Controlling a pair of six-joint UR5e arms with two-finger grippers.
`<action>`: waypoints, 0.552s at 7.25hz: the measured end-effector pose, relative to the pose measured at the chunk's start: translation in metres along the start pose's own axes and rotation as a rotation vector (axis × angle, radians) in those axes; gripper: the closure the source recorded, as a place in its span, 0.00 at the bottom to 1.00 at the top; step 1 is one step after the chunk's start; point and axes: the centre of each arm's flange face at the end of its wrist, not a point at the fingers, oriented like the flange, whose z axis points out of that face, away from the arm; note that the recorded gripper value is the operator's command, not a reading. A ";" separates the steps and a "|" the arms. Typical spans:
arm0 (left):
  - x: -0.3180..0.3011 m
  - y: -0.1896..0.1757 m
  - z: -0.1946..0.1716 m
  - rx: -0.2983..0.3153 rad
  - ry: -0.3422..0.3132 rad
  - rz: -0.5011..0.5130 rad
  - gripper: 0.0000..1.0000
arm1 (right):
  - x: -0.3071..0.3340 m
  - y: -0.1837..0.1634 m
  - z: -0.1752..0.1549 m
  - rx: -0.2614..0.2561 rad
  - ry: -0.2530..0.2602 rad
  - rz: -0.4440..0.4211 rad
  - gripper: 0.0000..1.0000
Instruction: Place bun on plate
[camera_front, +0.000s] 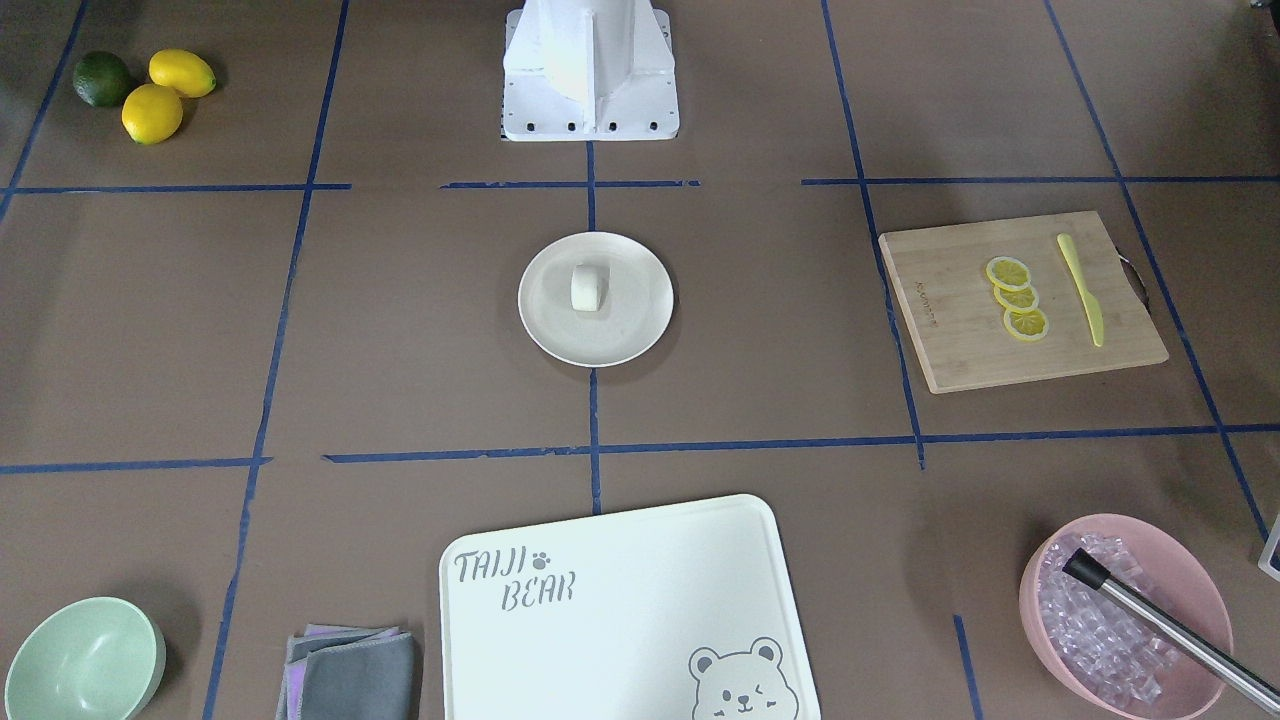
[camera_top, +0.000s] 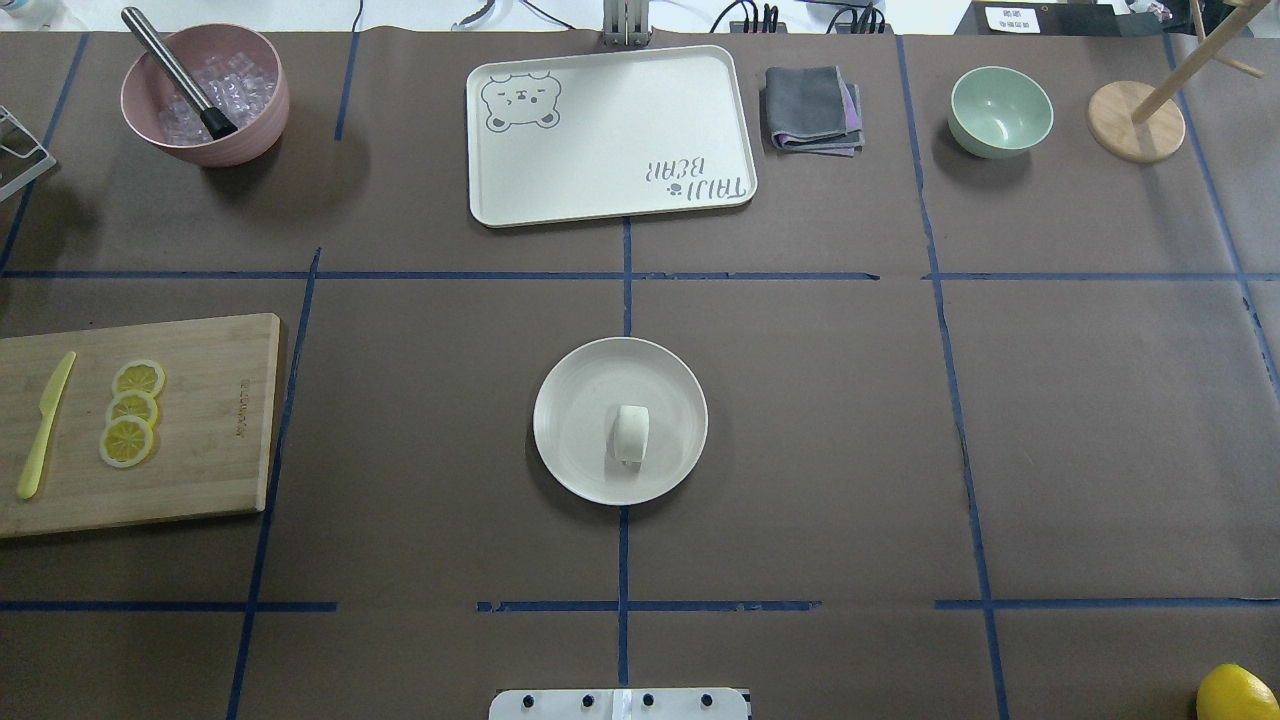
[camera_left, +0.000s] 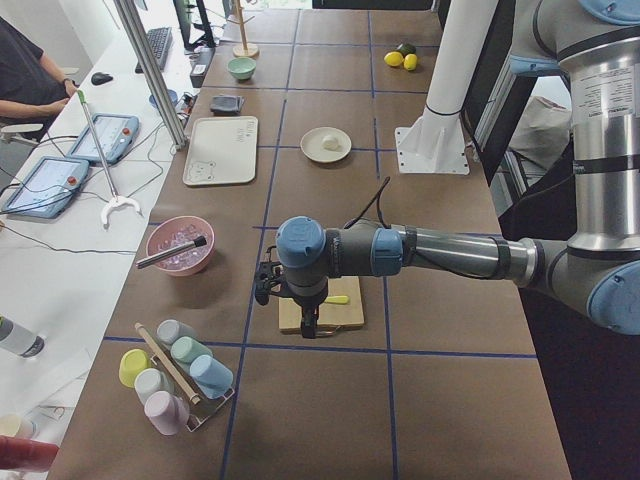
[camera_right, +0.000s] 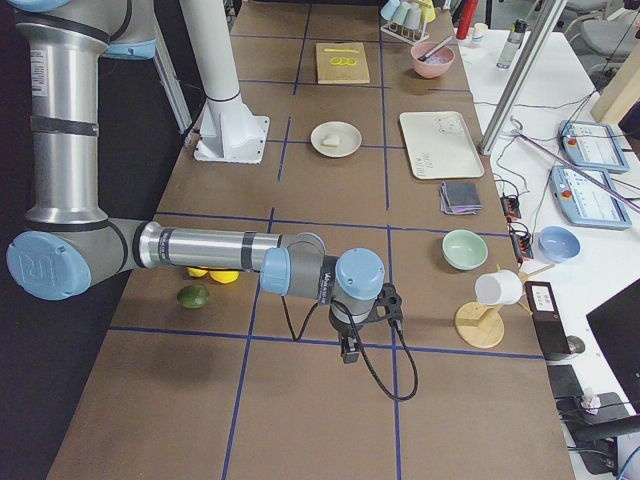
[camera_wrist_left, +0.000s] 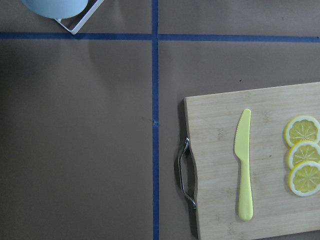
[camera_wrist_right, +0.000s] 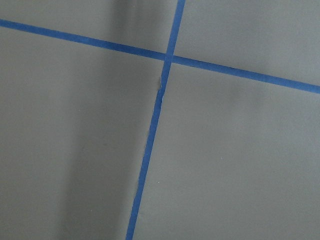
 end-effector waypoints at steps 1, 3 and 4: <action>-0.002 0.001 0.002 -0.003 -0.001 0.000 0.00 | 0.000 0.000 0.000 0.000 -0.001 0.000 0.00; -0.004 0.003 0.004 -0.005 -0.001 0.004 0.00 | 0.000 0.000 0.000 0.001 -0.001 0.000 0.00; -0.004 0.004 0.004 -0.005 -0.001 0.005 0.00 | 0.000 0.000 0.000 0.001 -0.001 0.000 0.00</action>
